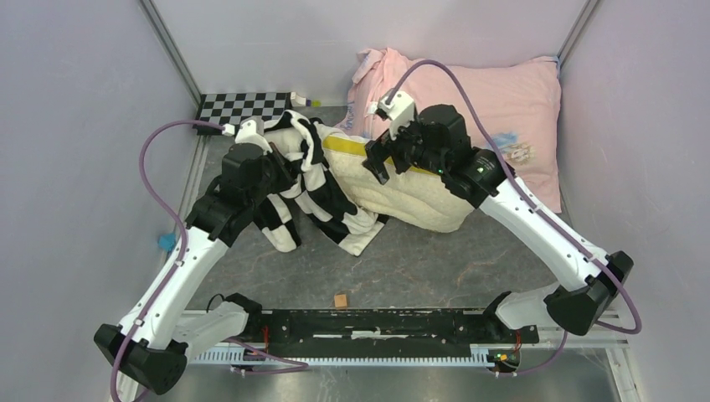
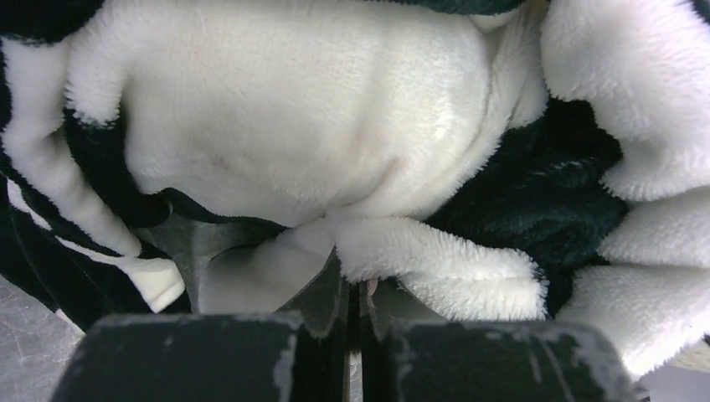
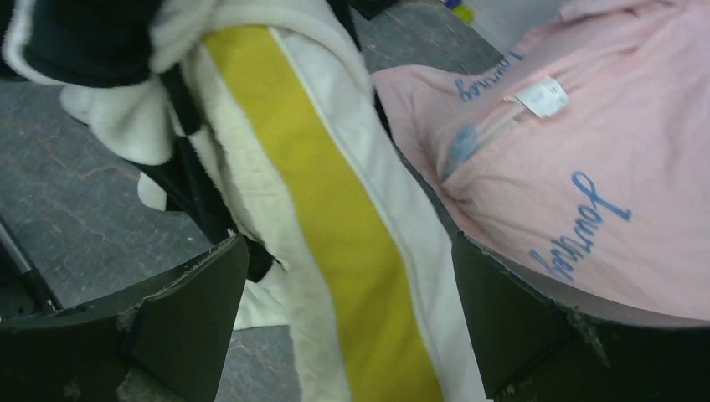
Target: Remove the pillowcase from the pillow
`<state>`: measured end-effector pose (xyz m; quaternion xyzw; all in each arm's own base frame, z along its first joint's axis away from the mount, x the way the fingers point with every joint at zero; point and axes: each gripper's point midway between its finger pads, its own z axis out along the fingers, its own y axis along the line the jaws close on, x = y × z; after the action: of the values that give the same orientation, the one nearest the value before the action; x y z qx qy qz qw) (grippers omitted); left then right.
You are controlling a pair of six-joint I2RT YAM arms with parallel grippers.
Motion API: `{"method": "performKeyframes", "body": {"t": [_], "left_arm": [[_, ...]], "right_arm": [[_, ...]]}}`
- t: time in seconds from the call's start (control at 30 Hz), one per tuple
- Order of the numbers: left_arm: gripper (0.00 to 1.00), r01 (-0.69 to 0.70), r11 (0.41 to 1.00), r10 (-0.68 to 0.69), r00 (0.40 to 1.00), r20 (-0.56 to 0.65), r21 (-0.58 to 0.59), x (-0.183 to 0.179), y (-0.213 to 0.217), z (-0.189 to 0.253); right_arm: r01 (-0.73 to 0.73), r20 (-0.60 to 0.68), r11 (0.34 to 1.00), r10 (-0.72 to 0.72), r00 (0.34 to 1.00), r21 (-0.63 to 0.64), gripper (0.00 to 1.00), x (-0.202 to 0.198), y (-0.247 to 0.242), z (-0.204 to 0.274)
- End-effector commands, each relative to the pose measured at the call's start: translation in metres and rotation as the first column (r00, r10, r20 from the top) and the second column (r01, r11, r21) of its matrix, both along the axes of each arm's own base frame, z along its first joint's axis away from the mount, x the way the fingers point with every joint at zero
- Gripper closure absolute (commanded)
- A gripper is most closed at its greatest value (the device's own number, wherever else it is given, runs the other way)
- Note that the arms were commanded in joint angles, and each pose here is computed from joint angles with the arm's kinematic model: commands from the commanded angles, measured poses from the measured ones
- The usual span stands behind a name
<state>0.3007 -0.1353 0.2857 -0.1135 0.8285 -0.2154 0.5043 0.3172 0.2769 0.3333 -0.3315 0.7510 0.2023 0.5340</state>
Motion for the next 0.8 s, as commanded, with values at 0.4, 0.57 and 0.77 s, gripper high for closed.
{"method": "performKeyframes", "body": {"t": [0.4, 0.57, 0.77], "left_arm": [[0.98, -0.065, 0.998, 0.062, 0.993, 0.105, 0.026, -0.006, 0.022, 0.035], [0.98, -0.15, 0.985, 0.138, 0.981, 0.135, 0.088, -0.008, 0.044, 0.043], [0.98, -0.244, 0.958, 0.229, 0.967, 0.111, 0.152, -0.009, 0.065, 0.038]], "right_arm": [[0.138, 0.123, 0.965, -0.113, 0.986, -0.225, 0.2, 0.037, 0.037, -0.023], [0.199, 0.125, 0.957, -0.176, 0.976, -0.21, 0.83, 0.026, 0.013, -0.033], [0.369, 0.177, 0.918, -0.342, 0.923, -0.146, 1.0, 0.012, -0.049, -0.031]]}}
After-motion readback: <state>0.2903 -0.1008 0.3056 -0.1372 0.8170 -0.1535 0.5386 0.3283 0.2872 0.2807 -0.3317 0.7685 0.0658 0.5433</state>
